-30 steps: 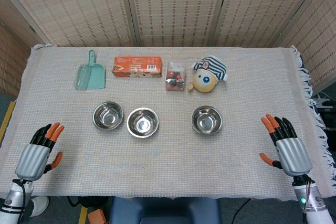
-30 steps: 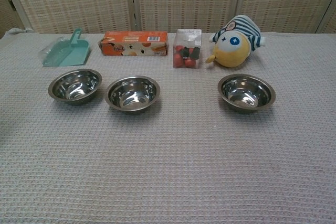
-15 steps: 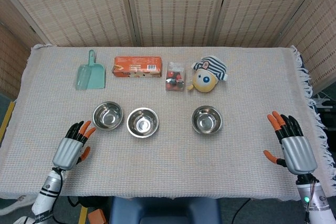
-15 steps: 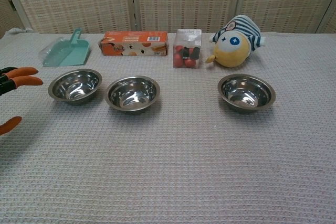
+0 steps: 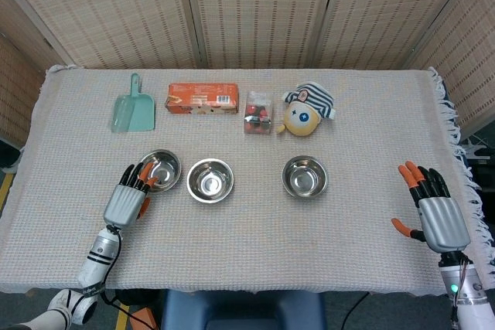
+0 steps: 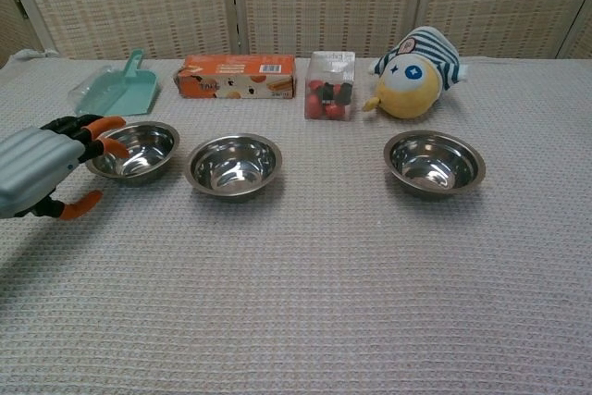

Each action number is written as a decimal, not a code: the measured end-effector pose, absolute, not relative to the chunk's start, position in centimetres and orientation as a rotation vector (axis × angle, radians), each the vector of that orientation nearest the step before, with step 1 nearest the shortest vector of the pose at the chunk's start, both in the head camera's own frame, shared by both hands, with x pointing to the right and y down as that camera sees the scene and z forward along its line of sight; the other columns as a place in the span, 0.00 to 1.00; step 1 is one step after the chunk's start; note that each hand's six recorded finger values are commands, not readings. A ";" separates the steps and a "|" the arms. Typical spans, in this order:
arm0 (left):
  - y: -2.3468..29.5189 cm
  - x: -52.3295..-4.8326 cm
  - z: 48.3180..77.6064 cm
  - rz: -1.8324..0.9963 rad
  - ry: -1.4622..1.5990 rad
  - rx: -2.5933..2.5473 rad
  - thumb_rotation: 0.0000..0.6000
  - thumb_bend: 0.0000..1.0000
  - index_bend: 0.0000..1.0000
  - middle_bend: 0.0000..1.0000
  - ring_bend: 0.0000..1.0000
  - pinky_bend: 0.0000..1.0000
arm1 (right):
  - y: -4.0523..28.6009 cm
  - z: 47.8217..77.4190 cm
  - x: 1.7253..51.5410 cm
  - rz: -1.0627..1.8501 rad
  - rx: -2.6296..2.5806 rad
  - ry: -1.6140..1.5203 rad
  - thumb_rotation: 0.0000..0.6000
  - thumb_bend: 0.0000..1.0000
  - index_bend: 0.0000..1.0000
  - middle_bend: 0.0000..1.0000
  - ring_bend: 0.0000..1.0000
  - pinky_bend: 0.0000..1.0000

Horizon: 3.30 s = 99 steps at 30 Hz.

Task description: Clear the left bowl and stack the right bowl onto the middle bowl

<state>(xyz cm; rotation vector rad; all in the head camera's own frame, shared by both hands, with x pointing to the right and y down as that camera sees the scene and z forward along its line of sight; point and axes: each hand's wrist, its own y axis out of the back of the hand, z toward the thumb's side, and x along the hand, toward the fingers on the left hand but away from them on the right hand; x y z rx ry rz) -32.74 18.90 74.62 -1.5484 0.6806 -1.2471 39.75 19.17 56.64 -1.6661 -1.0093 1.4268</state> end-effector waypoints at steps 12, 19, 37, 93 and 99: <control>17.0 -31.2 75.3 -1.190 0.736 -1.540 1.00 0.46 0.69 0.18 0.05 0.10 | 18.9 57.0 40.2 1.465 -1.658 -1.006 1.00 0.07 0.00 0.00 0.00 0.00; 15.9 -30.4 74.0 -1.109 0.804 -1.516 1.00 0.47 0.70 0.18 0.05 0.10 | 18.9 57.0 40.2 1.476 -1.658 -1.006 1.00 0.07 0.00 0.00 0.00 0.00; 16.4 -21.1 72.7 -0.885 0.725 -1.562 1.00 0.46 0.40 0.14 0.04 0.10 | 18.7 56.0 40.8 1.451 -1.665 -1.049 1.00 0.07 0.00 0.00 0.00 0.00; 21.3 -43.7 60.1 -1.259 0.981 -1.505 1.00 0.45 0.00 0.00 0.00 0.09 | 15.1 74.2 22.6 1.281 -1.667 -0.520 1.00 0.24 0.62 0.01 0.00 0.00; 21.3 -43.8 60.0 -1.260 0.978 -1.502 1.00 0.45 0.00 0.00 0.00 0.09 | 14.6 74.3 21.8 1.248 -1.659 -0.568 1.00 0.39 0.76 0.08 0.00 0.00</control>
